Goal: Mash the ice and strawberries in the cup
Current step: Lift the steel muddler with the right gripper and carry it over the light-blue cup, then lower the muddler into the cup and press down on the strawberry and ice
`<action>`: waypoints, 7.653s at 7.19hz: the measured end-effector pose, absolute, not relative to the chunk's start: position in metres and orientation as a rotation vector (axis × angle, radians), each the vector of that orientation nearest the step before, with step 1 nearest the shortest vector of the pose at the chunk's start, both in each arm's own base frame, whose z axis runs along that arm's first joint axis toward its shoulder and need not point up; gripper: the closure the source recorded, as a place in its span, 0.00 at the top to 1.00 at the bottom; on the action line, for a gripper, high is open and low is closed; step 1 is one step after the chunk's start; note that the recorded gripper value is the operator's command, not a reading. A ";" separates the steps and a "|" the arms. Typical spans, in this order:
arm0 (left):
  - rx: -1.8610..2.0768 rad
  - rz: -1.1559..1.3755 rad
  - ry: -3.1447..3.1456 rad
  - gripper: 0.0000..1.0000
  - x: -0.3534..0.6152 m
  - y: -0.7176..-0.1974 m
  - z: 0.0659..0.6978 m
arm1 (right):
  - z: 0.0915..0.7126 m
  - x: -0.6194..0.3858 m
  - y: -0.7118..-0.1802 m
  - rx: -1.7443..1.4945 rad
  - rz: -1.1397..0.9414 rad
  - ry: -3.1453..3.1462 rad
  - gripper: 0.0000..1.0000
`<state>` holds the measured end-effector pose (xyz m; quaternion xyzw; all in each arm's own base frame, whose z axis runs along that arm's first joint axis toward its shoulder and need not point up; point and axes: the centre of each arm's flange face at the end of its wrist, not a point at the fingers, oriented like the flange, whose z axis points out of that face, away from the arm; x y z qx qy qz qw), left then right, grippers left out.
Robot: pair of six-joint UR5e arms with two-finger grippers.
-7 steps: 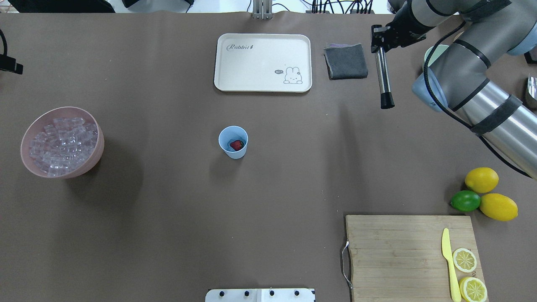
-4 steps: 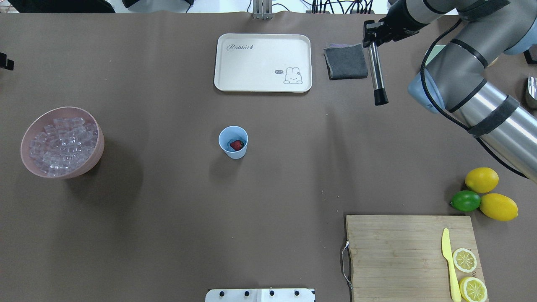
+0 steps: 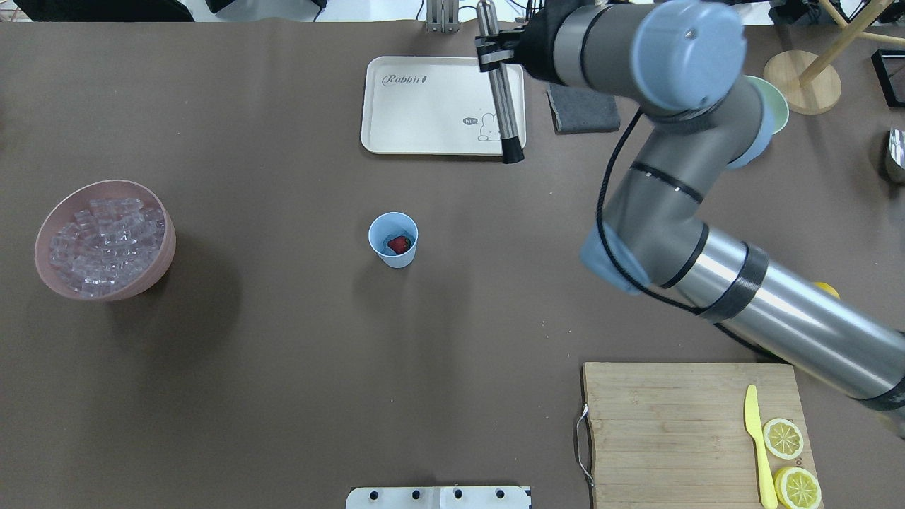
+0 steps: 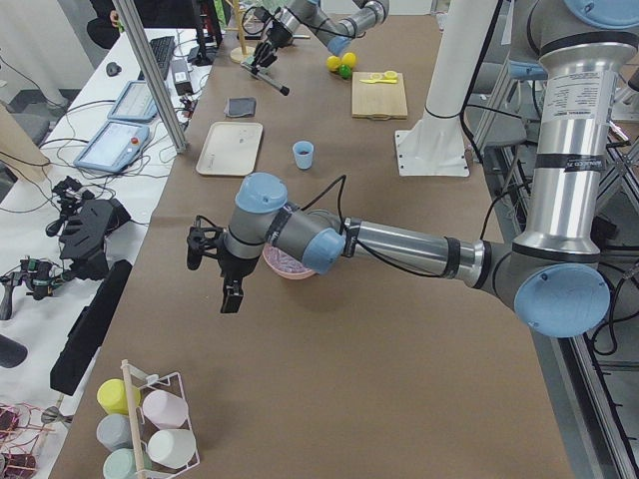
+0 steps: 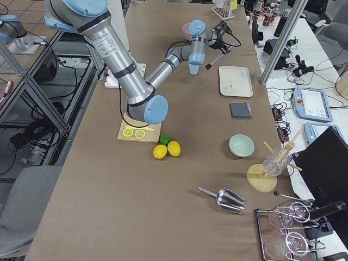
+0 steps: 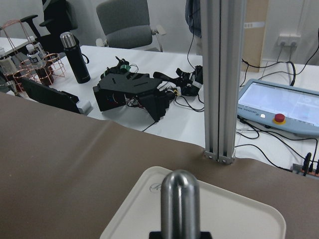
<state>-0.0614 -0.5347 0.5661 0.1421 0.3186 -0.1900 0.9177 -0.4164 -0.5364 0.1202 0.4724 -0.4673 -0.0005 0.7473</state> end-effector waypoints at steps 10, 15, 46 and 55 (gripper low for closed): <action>0.191 -0.517 0.621 0.98 -0.111 -0.515 0.642 | 0.090 -0.528 -0.431 1.231 0.185 -1.082 0.00; 0.179 -0.522 0.620 0.98 -0.112 -0.515 0.649 | 0.116 -0.556 -0.418 1.244 0.248 -1.050 0.00; 0.160 -0.524 0.616 0.98 -0.111 -0.521 0.659 | 0.142 -0.602 -0.400 1.297 0.257 -0.953 0.00; 0.165 -0.523 0.617 0.98 -0.110 -0.517 0.663 | 0.125 -0.593 -0.395 1.307 0.267 -0.980 0.00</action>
